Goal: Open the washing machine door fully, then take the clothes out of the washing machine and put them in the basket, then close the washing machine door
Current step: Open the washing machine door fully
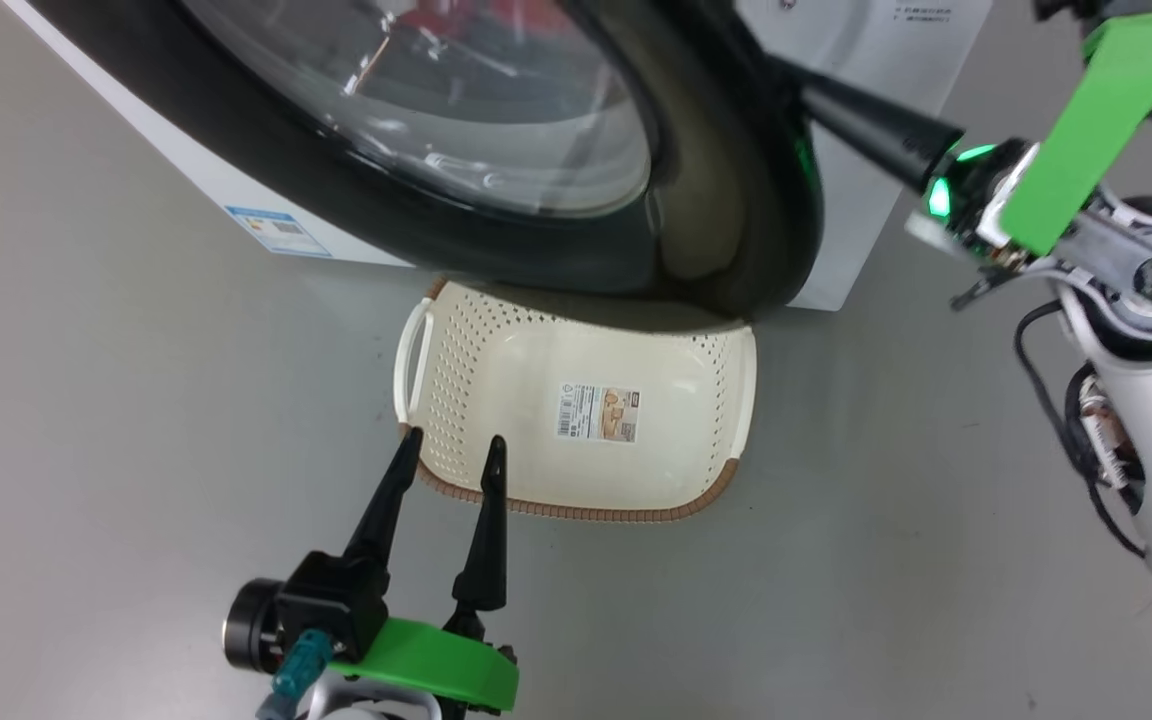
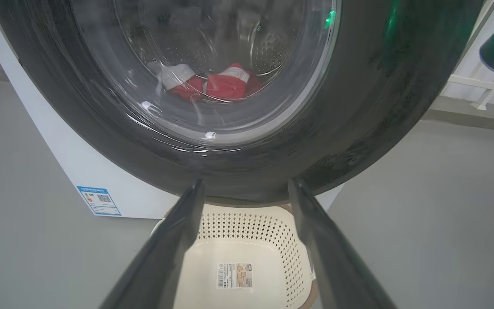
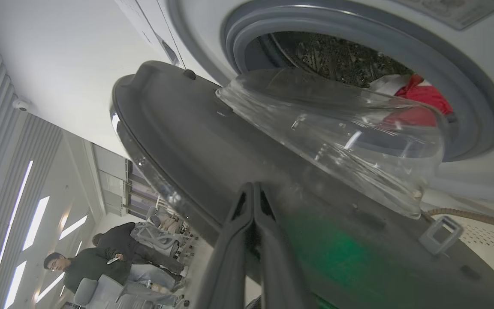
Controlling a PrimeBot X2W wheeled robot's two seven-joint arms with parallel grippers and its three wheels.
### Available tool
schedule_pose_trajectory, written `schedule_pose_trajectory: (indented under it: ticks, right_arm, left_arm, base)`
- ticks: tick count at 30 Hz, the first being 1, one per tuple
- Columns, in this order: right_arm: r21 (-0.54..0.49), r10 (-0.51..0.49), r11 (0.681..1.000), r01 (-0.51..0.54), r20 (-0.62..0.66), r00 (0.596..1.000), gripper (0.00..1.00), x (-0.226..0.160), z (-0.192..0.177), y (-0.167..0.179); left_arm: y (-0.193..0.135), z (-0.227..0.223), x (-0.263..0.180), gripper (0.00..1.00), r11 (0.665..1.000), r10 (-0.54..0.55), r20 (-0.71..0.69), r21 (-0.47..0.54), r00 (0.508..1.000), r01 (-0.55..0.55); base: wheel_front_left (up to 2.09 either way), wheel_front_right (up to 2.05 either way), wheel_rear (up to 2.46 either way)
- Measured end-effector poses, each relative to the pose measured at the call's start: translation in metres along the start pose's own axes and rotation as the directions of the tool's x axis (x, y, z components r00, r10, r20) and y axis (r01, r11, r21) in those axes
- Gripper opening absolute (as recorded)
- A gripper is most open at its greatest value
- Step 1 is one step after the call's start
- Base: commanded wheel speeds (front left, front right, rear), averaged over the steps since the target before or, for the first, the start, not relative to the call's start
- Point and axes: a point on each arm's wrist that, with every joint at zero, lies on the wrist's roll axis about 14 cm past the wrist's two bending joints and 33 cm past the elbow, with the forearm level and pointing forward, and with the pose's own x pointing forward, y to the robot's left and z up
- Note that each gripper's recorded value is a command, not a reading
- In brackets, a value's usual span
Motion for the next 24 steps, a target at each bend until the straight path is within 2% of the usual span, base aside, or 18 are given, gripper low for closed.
schedule_pose_trajectory:
  ticks: [24]
  right_arm:
    - [-0.014,0.009,1.0,-0.011,-0.134,0.991,0.0,-0.007,-0.061,0.033]
  left_arm:
    - [0.003,0.012,-0.025,1.0,1.0,0.0,0.036,-0.002,0.999,0.0]
  base:
    - [0.0,0.0,0.0]
